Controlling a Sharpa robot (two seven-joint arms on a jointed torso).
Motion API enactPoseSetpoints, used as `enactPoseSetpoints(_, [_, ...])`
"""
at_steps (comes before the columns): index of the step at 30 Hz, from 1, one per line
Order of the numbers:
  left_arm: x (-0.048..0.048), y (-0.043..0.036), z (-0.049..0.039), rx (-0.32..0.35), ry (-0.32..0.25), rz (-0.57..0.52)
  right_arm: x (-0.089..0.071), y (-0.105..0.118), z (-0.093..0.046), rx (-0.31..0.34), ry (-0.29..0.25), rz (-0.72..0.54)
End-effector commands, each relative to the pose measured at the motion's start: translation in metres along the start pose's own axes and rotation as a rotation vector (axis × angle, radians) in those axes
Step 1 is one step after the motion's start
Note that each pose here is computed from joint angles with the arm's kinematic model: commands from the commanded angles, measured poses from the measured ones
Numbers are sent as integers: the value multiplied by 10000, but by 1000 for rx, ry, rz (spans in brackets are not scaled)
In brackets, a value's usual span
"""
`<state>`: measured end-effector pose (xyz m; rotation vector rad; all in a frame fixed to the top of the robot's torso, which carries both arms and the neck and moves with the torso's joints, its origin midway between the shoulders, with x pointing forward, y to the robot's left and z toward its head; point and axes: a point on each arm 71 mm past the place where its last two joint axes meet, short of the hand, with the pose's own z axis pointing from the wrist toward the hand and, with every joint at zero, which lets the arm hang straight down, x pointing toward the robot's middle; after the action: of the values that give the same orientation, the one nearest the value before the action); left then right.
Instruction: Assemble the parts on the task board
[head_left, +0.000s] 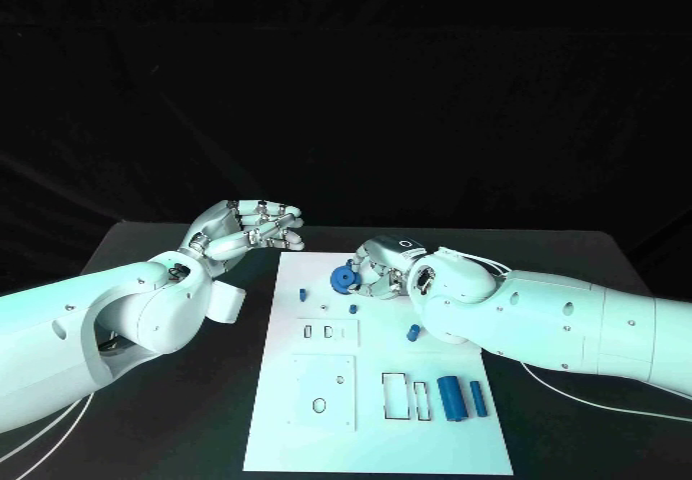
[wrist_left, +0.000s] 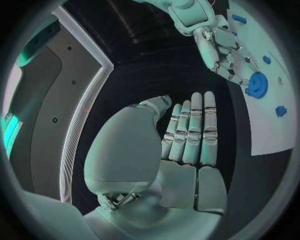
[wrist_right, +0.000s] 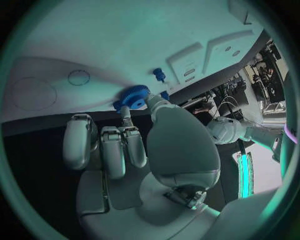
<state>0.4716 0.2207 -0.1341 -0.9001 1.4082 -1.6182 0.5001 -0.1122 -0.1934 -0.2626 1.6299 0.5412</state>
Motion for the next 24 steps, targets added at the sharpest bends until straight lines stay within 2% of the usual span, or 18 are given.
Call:
enactPoseSetpoints(1, [9, -11, 1, 7, 16, -5, 54, -60, -49, 17, 24, -23])
enactPoseSetpoints(16, [3, -9, 4, 7, 14, -5, 23, -154, -136, 38, 4, -14])
enactPoseSetpoints(19, [0, -9, 4, 7, 13, -4, -6, -175, -170, 41, -18, -7])
enactPoseSetpoints(24, [-5, -7, 4, 7, 12, -4, -139, -251, -269, 38, -88, 23])
